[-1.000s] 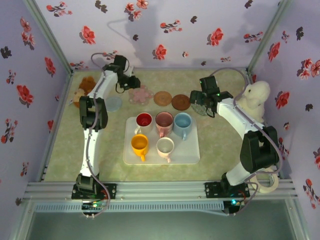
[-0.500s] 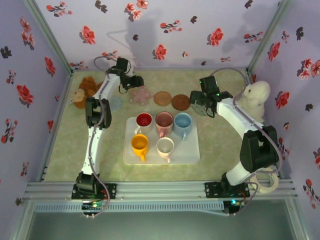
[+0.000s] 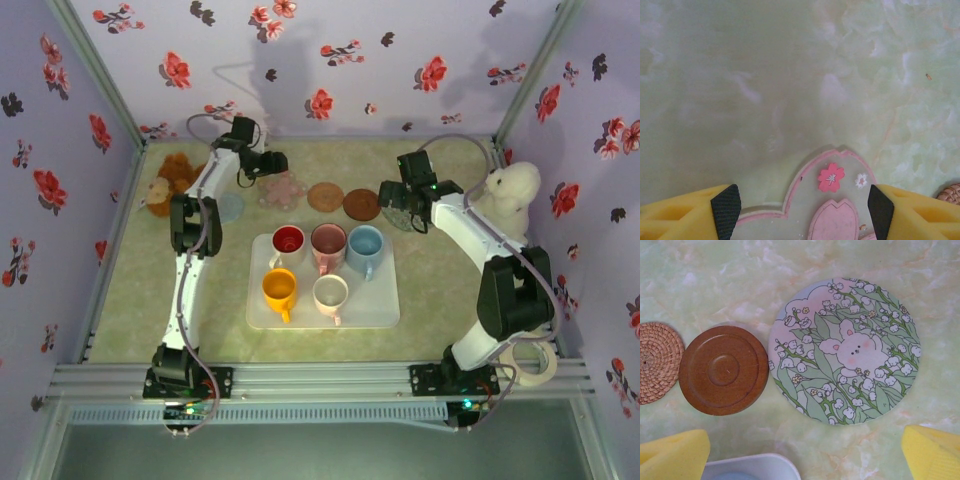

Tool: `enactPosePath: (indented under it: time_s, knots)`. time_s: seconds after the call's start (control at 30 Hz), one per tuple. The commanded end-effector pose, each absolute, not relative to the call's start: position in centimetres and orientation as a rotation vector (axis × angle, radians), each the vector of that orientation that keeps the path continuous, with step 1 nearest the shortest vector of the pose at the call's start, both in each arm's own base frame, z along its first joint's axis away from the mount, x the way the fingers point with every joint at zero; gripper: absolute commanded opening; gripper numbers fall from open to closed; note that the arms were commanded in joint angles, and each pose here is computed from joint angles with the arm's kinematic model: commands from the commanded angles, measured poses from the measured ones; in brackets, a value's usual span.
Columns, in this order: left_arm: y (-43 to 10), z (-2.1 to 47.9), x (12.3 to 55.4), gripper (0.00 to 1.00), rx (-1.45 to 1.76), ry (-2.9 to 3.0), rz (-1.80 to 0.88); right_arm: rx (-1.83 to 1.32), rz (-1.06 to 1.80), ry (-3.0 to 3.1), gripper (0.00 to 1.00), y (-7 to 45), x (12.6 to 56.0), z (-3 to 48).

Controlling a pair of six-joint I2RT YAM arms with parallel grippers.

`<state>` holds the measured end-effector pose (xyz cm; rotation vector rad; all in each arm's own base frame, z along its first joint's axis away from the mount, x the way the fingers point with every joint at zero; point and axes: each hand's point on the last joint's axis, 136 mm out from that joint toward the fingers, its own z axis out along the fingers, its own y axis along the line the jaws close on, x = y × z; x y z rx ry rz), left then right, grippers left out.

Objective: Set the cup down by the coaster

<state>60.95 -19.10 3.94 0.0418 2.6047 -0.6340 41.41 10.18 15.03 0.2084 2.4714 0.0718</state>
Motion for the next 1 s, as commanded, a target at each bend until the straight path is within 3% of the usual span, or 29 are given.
enactPosePath:
  time_s: [0.0, 0.47, 0.97]
  knots:
    - [-17.5, 2.2, 60.8, 0.73, 0.016, 2.640, -0.583, 0.193, 0.074, 2.469, 0.99, 10.3, 41.7, 15.5]
    - [-16.5, 0.1, 54.7, 0.59, 0.063, 2.851, -0.528, 0.192, 0.082, 2.477, 0.99, 10.4, 41.4, 15.2]
    - [-15.2, 3.3, 53.2, 0.50, 0.113, 2.858, -0.451, 0.194, 0.092, 2.477, 0.99, 10.4, 41.1, 15.3]
